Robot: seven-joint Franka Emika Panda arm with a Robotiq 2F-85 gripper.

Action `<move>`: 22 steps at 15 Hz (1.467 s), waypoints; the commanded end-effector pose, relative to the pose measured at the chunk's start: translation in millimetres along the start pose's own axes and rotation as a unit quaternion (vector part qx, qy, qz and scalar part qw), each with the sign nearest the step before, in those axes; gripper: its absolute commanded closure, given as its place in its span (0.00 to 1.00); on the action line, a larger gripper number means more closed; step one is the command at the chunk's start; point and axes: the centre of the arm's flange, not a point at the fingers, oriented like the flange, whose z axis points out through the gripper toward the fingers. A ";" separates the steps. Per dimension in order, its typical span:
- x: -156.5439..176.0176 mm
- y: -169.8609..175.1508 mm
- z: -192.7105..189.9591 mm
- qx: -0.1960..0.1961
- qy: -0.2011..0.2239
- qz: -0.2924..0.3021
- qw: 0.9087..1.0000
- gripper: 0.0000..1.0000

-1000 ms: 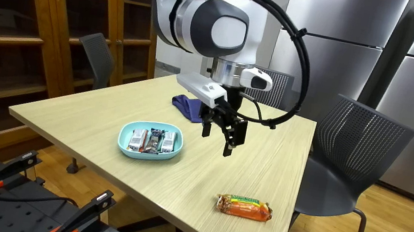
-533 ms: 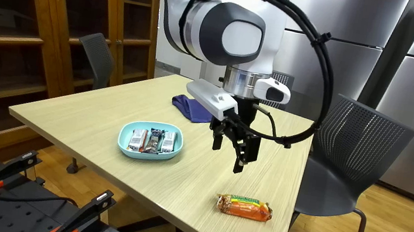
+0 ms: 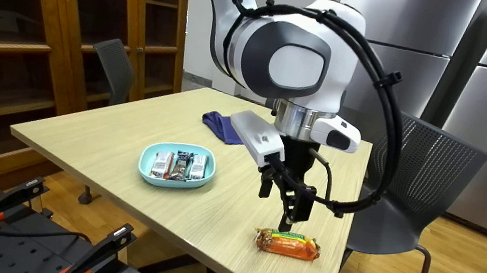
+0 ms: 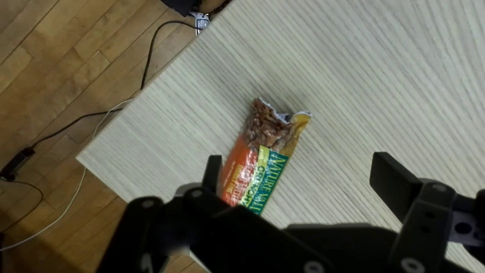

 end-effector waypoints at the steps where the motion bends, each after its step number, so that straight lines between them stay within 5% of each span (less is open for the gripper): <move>1: 13.1 9.1 9.6 0.015 -0.009 0.031 0.999 0.00; 18: 44.5 23.2 52.6 0.003 -0.013 0.075 0.997 0.00; 20: 45.1 22.6 54.6 0.003 -0.011 0.073 0.997 0.26; 22: 45.8 21.6 56.2 0.002 -0.010 0.072 0.997 0.42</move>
